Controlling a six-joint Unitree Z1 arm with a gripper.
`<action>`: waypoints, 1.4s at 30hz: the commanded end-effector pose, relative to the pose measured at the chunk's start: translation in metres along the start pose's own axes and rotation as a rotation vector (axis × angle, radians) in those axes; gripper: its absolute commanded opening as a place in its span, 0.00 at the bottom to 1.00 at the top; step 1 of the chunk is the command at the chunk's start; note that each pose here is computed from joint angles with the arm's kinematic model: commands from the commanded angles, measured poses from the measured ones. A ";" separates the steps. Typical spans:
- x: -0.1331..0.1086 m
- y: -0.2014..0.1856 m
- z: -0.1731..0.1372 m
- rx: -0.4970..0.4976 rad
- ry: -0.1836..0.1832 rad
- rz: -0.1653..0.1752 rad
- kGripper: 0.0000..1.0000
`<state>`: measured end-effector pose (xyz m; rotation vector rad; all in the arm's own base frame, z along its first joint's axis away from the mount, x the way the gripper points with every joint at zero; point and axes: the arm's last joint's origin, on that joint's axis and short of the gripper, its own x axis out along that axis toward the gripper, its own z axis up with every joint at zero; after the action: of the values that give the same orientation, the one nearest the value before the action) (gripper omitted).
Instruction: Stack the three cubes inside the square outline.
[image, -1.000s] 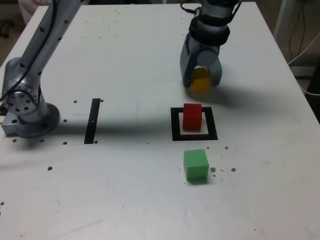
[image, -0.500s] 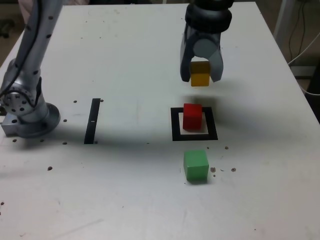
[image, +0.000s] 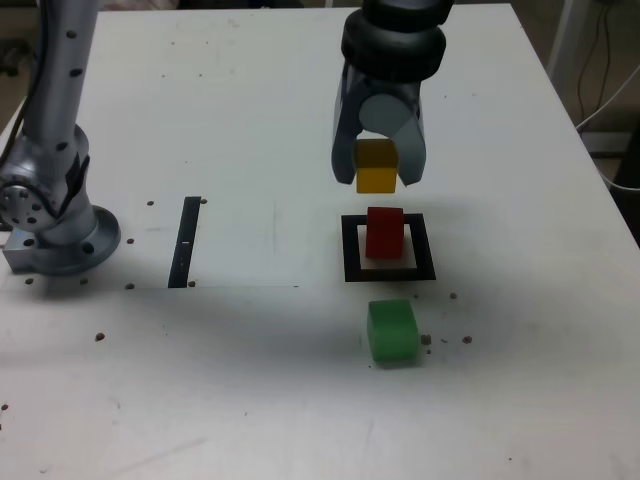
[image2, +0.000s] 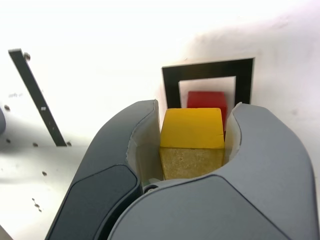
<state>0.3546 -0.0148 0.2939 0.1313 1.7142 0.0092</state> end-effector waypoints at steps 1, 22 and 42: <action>-0.005 -0.002 -0.004 -0.011 -0.014 -0.005 0.29; 0.023 -0.008 0.012 -0.016 0.024 -0.063 0.30; 0.031 -0.007 0.018 -0.006 0.040 -0.070 0.30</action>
<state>0.3659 -0.0208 0.2622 0.0675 1.7566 -0.0322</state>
